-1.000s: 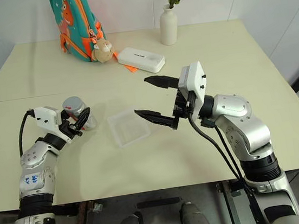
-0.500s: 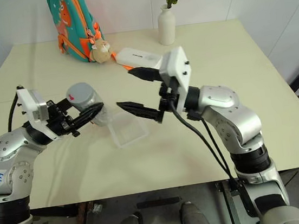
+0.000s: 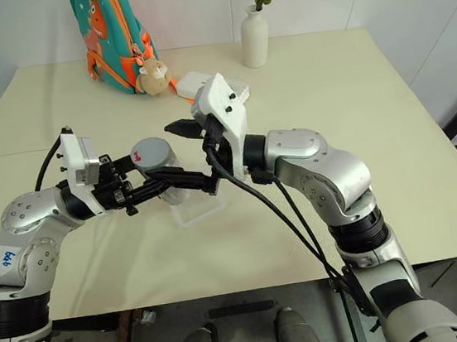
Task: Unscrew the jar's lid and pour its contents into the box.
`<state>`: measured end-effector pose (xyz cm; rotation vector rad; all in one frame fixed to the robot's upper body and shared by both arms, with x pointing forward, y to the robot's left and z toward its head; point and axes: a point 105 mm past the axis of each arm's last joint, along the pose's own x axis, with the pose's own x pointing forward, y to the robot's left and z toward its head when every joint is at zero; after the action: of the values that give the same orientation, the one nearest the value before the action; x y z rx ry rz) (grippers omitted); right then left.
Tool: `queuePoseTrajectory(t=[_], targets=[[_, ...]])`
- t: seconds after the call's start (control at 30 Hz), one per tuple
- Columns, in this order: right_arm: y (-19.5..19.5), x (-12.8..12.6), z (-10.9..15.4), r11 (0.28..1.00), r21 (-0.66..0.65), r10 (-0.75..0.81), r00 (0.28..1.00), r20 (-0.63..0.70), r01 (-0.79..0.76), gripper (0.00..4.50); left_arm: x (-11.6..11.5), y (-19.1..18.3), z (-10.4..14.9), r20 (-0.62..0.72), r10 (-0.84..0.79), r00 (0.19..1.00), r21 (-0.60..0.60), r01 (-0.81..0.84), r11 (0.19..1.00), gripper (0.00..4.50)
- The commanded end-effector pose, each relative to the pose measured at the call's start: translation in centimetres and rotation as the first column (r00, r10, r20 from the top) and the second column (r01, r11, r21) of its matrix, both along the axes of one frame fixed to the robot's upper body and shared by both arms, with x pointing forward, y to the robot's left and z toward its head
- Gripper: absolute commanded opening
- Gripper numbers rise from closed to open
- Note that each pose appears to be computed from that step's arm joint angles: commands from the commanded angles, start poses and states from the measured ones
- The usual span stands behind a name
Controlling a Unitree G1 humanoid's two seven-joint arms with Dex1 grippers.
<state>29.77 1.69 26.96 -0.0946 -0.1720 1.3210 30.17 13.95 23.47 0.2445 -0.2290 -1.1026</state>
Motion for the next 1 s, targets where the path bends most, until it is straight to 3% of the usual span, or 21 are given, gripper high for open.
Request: queuePoseTrajectory(t=[0.03, 0.3, 0.4, 0.53, 0.77, 0.87, 1.0], targets=[[0.4, -0.3, 1.2, 1.0, 0.023, 0.003, 0.999, 0.045, -0.004, 4.5, -0.5, -0.4, 0.9, 0.048, -0.025, 0.999, 0.0, 0.025, 1.0, 2.2], [0.7, -0.2, 1.4, 0.999, 0.045, 0.003, 0.999, 0.048, -0.006, 4.5, -0.4, -0.2, 1.1, 0.059, -0.009, 0.998, -0.006, 0.01, 1.0, 2.2], [0.8, -0.2, 1.3, 0.999, 0.049, 0.002, 0.999, 0.043, -0.004, 3.88, -0.4, -0.2, 1.1, 0.06, -0.007, 0.998, -0.009, 0.008, 1.0, 2.2], [0.9, -0.3, 1.4, 0.998, 0.059, 0.012, 0.999, 0.049, -0.015, 2.57, -0.4, -0.2, 1.1, 0.059, -0.005, 0.998, -0.011, 0.006, 1.0, 2.2], [0.4, -1.4, 1.6, 0.989, 0.031, 0.141, 0.986, 0.084, -0.144, 2.52, -1.1, -0.7, 1.3, 0.043, -0.103, 0.994, -0.027, 0.105, 0.994, 2.2], [-0.7, -2.6, 1.9, 0.951, -0.029, 0.309, 0.944, 0.119, -0.307, 2.52, -1.5, -1.0, 2.0, 0.026, -0.204, 0.979, -0.053, 0.206, 0.977, 2.2], [-1.9, -2.6, 2.6, 0.892, -0.092, 0.451, 0.885, 0.117, -0.443, 2.52, -1.9, -1.8, 1.7, 0.012, -0.326, 0.945, 0.014, 0.326, 0.945, 2.2]])
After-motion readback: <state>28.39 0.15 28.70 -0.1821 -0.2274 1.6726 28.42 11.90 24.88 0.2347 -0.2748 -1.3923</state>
